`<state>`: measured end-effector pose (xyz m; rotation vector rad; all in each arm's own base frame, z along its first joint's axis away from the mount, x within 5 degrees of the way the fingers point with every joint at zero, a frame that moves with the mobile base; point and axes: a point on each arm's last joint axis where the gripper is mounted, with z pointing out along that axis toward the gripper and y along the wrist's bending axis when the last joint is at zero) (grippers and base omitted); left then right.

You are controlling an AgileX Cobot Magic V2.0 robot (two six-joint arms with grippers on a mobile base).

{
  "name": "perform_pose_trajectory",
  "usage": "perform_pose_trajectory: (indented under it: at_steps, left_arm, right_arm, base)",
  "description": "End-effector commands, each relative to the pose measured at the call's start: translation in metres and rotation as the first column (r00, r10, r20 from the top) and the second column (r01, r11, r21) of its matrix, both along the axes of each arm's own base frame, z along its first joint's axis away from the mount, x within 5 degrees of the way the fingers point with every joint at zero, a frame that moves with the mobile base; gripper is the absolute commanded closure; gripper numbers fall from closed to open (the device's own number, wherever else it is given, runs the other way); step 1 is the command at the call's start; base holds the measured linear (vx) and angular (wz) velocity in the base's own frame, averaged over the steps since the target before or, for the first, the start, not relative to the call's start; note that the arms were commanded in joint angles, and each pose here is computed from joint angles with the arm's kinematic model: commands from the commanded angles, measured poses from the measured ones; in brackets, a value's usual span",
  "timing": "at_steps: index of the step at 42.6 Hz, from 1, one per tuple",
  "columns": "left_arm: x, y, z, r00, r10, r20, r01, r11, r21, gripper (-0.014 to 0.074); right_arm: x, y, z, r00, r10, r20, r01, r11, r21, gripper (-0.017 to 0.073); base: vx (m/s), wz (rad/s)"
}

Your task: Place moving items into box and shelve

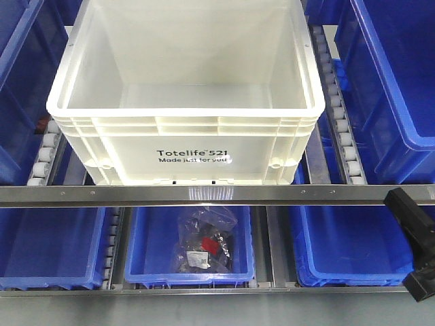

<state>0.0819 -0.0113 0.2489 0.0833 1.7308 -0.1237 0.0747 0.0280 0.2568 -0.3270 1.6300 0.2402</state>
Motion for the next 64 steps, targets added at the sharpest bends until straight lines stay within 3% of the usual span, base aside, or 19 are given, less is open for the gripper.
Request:
perform_pose_trajectory:
  at_steps: [1, 5, 12, 14, 44, 45, 49, 60, 64]
  left_arm:
    - [0.0021, 0.0021, 0.0162, 0.995, 0.029, 0.099, -0.026, 0.999, -0.032, 0.0207]
    - [0.0021, 0.0021, 0.0161, 0.995, 0.028, 0.098, -0.025, 0.999, -0.032, 0.0309]
    - [0.0021, 0.002, 0.016, 0.995, 0.028, 0.097, -0.025, 0.999, -0.032, 0.0601]
    - [0.0021, 0.002, 0.0158, 0.995, 0.027, 0.095, -0.024, 0.999, -0.032, 0.0603]
    - [0.002, 0.0016, 0.0148, 0.996, 0.023, 0.084, -0.02, 0.999, -0.028, 0.0602]
    - [0.0023, 0.0035, 0.0181, 0.991, 0.037, 0.126, -0.038, 0.999, 0.012, 0.0602]
    - [0.0024, 0.0038, 0.0178, 0.991, 0.036, 0.125, -0.041, 0.999, 0.033, 0.0602]
    - [0.0023, 0.0039, 0.0168, 0.993, 0.039, 0.113, -0.042, 0.999, 0.023, 0.0602]
    - [-0.0017, 0.0042, 0.0134, 0.994, 0.036, 0.1, -0.041, 0.998, 0.044, 0.0602]
  right_arm:
    - [0.0019, -0.0006, 0.0174, 0.995, -0.016, 0.101, 0.012, 0.999, 0.039, 0.0097]
    - [0.0019, -0.0006, 0.0174, 0.995, -0.016, 0.101, 0.012, 0.999, 0.039, 0.0207]
    - [0.0019, -0.0006, 0.0174, 0.995, -0.016, 0.101, 0.012, 0.999, 0.039, 0.0512]
    - [0.0019, -0.0006, 0.0173, 0.995, -0.016, 0.1, 0.012, 0.999, 0.041, 0.0574]
    - [0.0019, -0.0006, 0.0169, 0.995, -0.015, 0.095, 0.011, 0.999, 0.039, 0.0567]
    - [0.0019, -0.0006, 0.0169, 0.995, -0.015, 0.095, 0.011, 0.999, 0.039, 0.0567]
    - [0.0019, -0.0006, 0.0169, 0.995, -0.015, 0.095, 0.011, 0.999, 0.039, 0.0567]
    - [0.0019, -0.0006, 0.0169, 0.995, -0.015, 0.095, 0.011, 0.999, 0.039, 0.0567]
    - [0.0019, -0.0005, 0.0168, 0.995, -0.015, 0.094, 0.011, 0.999, 0.039, 0.0567]
  base:
    - [0.0, 0.0]
    - [0.0, 0.0]
    - [0.0, 0.0]
    - [0.0, 0.0]
    - [0.0, 0.0]
    - [0.0, 0.0]
    - [0.0, 0.0]
    - [0.0, 0.0]
    - [0.0, 0.0]
